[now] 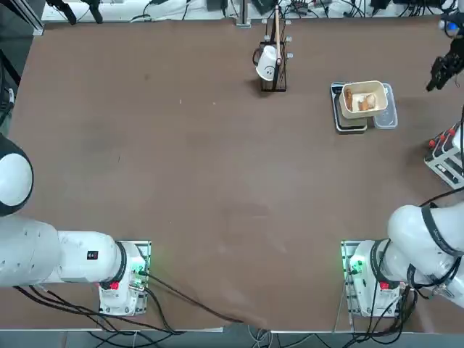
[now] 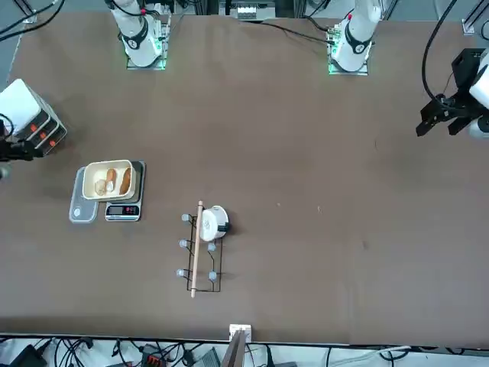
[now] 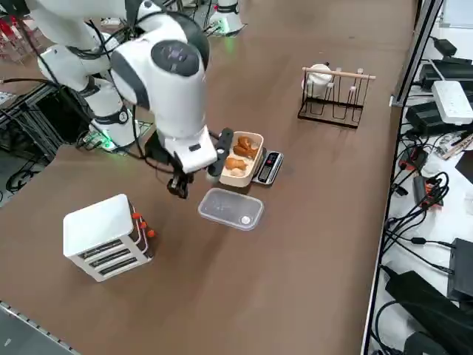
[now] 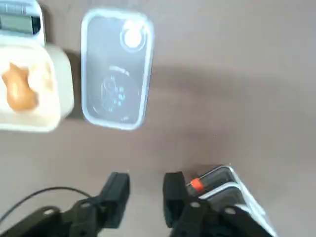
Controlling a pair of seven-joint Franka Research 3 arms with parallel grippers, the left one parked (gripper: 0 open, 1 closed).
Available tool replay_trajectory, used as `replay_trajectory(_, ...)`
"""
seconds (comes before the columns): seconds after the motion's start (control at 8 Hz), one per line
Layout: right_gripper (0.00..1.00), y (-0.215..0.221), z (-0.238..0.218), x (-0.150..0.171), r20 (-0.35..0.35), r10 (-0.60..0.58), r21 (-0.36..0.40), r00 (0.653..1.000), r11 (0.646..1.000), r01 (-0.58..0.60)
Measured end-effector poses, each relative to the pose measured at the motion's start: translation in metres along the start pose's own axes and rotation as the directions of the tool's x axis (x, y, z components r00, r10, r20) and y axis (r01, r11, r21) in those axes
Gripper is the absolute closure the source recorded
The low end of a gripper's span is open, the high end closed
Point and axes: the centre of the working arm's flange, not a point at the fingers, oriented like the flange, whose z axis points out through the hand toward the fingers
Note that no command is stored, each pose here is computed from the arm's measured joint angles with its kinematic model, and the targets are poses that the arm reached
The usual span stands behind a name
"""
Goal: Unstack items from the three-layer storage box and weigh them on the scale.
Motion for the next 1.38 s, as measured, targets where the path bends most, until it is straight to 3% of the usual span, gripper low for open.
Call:
replay_trajectory(0.25, 0.11, -0.012, -0.047, 0.006, -0.022, 0.096, -0.017, 0.995, 0.995, -0.097)
replay_trajectory(0.38, 0.00, -0.028, -0.077, 0.011, -0.048, 0.109, -0.037, 0.993, 0.993, -0.111)
replay_trajectory(0.62, 0.00, -0.083, -0.131, 0.007, -0.068, 0.120, -0.082, 0.990, 0.989, -0.126)
replay_trajectory(0.88, 0.00, -0.163, -0.164, 0.004, -0.094, 0.155, -0.031, 0.983, 0.987, -0.159)
replay_trajectory(1.12, 0.00, -0.242, -0.181, 0.007, -0.134, 0.179, 0.012, 0.975, 0.984, -0.179)
replay_trajectory(1.38, 0.00, -0.296, -0.183, -0.004, -0.186, 0.145, -0.014, 0.972, 0.989, -0.150)
